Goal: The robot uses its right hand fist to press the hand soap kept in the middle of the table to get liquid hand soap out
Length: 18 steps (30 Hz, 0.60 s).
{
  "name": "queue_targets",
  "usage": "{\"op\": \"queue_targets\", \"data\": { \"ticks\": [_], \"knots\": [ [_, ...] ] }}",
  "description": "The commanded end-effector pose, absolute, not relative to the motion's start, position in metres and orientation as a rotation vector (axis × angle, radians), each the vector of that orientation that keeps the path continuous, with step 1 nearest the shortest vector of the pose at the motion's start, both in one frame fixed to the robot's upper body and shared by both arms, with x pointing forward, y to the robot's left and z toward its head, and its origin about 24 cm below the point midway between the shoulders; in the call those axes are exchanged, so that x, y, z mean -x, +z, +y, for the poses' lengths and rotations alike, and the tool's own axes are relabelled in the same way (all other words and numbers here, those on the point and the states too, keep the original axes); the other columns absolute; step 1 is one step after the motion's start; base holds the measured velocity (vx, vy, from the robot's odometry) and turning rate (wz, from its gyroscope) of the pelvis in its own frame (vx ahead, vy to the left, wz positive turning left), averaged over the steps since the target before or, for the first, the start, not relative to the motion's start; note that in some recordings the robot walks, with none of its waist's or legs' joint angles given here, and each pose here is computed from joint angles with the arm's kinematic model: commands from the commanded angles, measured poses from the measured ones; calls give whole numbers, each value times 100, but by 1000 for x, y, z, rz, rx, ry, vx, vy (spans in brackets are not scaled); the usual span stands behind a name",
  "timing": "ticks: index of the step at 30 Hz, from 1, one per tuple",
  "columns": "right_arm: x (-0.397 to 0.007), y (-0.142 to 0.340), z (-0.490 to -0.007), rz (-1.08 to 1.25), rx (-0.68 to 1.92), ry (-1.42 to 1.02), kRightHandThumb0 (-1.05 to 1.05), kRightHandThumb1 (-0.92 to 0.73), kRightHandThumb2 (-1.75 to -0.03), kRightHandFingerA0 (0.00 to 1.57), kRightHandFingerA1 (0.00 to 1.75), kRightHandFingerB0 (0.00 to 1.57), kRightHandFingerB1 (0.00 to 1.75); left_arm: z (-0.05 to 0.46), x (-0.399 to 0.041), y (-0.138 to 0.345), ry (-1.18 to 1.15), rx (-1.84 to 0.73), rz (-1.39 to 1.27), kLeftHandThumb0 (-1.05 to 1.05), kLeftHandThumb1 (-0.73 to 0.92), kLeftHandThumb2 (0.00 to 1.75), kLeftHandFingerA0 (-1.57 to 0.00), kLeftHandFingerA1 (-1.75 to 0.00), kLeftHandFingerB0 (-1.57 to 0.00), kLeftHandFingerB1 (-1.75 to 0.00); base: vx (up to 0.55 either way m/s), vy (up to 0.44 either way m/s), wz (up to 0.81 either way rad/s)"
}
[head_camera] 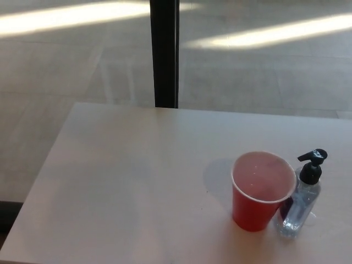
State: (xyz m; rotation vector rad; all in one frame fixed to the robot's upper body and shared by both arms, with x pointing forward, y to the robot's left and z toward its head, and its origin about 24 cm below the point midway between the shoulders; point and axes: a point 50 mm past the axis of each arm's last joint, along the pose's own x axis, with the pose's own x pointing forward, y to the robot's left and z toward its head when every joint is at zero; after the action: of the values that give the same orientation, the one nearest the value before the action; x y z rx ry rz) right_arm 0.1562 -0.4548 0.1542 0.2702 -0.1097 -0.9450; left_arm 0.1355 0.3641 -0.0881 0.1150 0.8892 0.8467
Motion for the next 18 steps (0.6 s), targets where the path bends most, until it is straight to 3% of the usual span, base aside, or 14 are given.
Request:
{"op": "queue_targets", "data": {
  "ticks": [1, 4, 5, 6, 7, 8, 9, 10, 11, 12, 13, 14, 17, 18],
  "knots": [
    [-52, 66, -490, 70, -474, -1572, -61, -64, -123, 111, 122, 99, 122, 378, -126, -82, 881, -149, 898, -44, 90, 121, -47, -141, -24, -115, 0, 0, 0],
    [-44, 46, -487, 144, -473, -1621, -58, -68, -126, 110, 122, 87, 112, 378, -127, -81, 899, -129, 890, -43, 89, 122, -45, -142, -20, -114, 0, 0, 0],
    [-42, 43, -487, 157, -484, -1635, -57, -66, -110, 93, 131, 73, 148, 377, -126, -82, 904, -126, 896, -43, 89, 122, -43, -131, -18, -104, 0, 0, 0],
    [-41, 39, -485, 171, -486, -1636, -55, -65, -110, 87, 129, 67, 129, 378, -125, -83, 904, -124, 901, -43, 92, 118, -54, -117, -27, -95, 0, 0, 0],
    [-40, 36, -482, 181, -477, -1624, -57, -67, -112, 79, 127, 63, 122, 377, -123, -84, 901, -116, 900, -45, 91, 120, -54, -122, -23, -93, 0, 0, 0],
    [-40, 33, -481, 196, -468, -1614, -57, -66, -112, 76, 127, 54, 123, 377, -123, -84, 894, -122, 903, -43, 91, 123, -54, -114, -26, -90, 0, 0, 0],
    [-40, 24, -477, 257, -454, -1579, -59, -72, -105, 70, 125, 45, 109, 376, -122, -84, 882, -142, 902, -42, 90, 124, -53, -111, -28, -94, 0, 0, 0],
    [-40, 22, -476, 275, -452, -1569, -59, -72, -105, 70, 125, 45, 109, 376, -122, -84, 881, -144, 899, -42, 90, 124, -53, -111, -28, -94, 0, 0, 0],
    [-42, 13, -473, 458, -335, -1557, -61, -78, -102, 102, 150, 71, 95, 375, -122, -85, 902, -123, 903, -42, 91, 119, -52, -118, -22, -91, 0, 0, 0],
    [-42, 14, -473, 457, -333, -1558, -61, -78, -102, 102, 150, 71, 95, 375, -122, -86, 902, -121, 903, -42, 91, 119, -52, -118, -22, -91, 0, 0, 0],
    [-44, 11, -471, 452, -344, -1549, -60, -79, -103, 112, 151, 79, 96, 375, -121, -86, 900, -121, 902, -41, 91, 120, -54, -119, -23, -92, 0, 0, 0],
    [-46, 3, -464, 444, -358, -1536, -59, -68, -119, 91, 107, 71, 89, 375, -120, -86, 889, -123, 903, -41, 91, 122, -54, -119, -20, -89, 0, 0, 0],
    [-49, -3, -461, 432, -365, -1535, -51, -64, -121, 89, 98, 70, 88, 376, -118, -86, 884, -133, 910, -40, 89, 124, -54, -112, -20, -85, 0, 0, 0],
    [-51, -8, -457, 459, -339, -1503, -33, -34, -141, 84, 112, 82, 121, 377, -118, -86, 890, -136, 910, -41, 90, 121, -55, -123, -22, -91, 0, 0, 0]
  ]
}}
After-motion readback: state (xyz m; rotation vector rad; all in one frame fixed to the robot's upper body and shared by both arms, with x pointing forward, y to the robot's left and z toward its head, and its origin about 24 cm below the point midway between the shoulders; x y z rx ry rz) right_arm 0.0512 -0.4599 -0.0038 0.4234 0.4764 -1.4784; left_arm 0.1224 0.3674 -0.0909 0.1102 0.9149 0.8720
